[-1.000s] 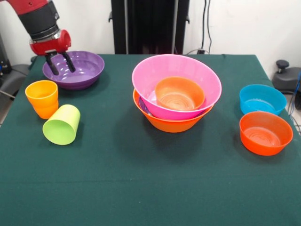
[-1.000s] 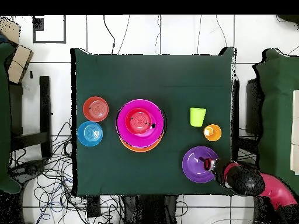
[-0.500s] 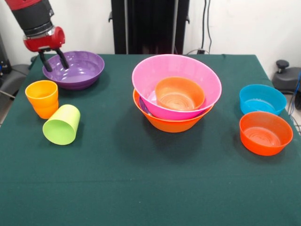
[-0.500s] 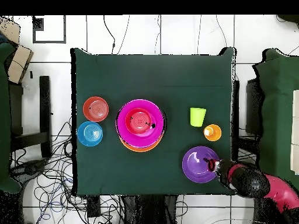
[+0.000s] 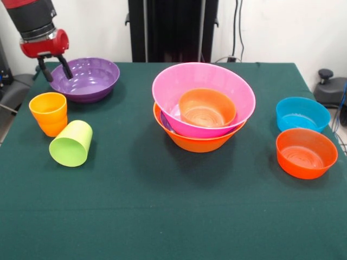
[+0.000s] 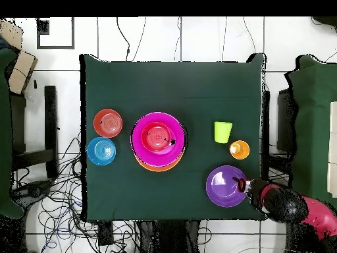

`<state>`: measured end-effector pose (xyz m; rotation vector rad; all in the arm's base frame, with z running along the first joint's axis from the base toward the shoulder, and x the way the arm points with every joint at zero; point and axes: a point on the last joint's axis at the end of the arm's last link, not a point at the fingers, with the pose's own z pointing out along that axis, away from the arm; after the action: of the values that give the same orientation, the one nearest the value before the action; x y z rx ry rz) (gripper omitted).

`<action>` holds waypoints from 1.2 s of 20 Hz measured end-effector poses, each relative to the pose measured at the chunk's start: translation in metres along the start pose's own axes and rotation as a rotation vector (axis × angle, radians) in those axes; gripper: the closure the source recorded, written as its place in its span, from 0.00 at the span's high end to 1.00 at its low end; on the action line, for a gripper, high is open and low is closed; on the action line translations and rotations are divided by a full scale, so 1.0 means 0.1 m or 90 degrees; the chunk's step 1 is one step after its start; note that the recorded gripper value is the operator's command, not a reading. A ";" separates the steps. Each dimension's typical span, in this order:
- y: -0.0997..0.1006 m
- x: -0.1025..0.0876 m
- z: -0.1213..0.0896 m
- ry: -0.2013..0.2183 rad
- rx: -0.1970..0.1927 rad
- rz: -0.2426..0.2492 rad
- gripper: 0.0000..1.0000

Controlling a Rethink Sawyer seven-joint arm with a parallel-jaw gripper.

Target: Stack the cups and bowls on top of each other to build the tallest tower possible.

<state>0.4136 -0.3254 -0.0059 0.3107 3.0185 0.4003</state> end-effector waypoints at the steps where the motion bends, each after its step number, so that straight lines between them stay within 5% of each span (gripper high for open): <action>1: 0.00 0.00 0.00 -0.001 0.000 0.000 1.00; 12: -0.12 -0.08 0.05 -0.015 -0.012 0.014 1.00; 24: -0.14 -0.26 -0.39 0.020 0.002 0.015 1.00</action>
<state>0.4319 -0.3542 0.0293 0.3449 3.0484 0.4071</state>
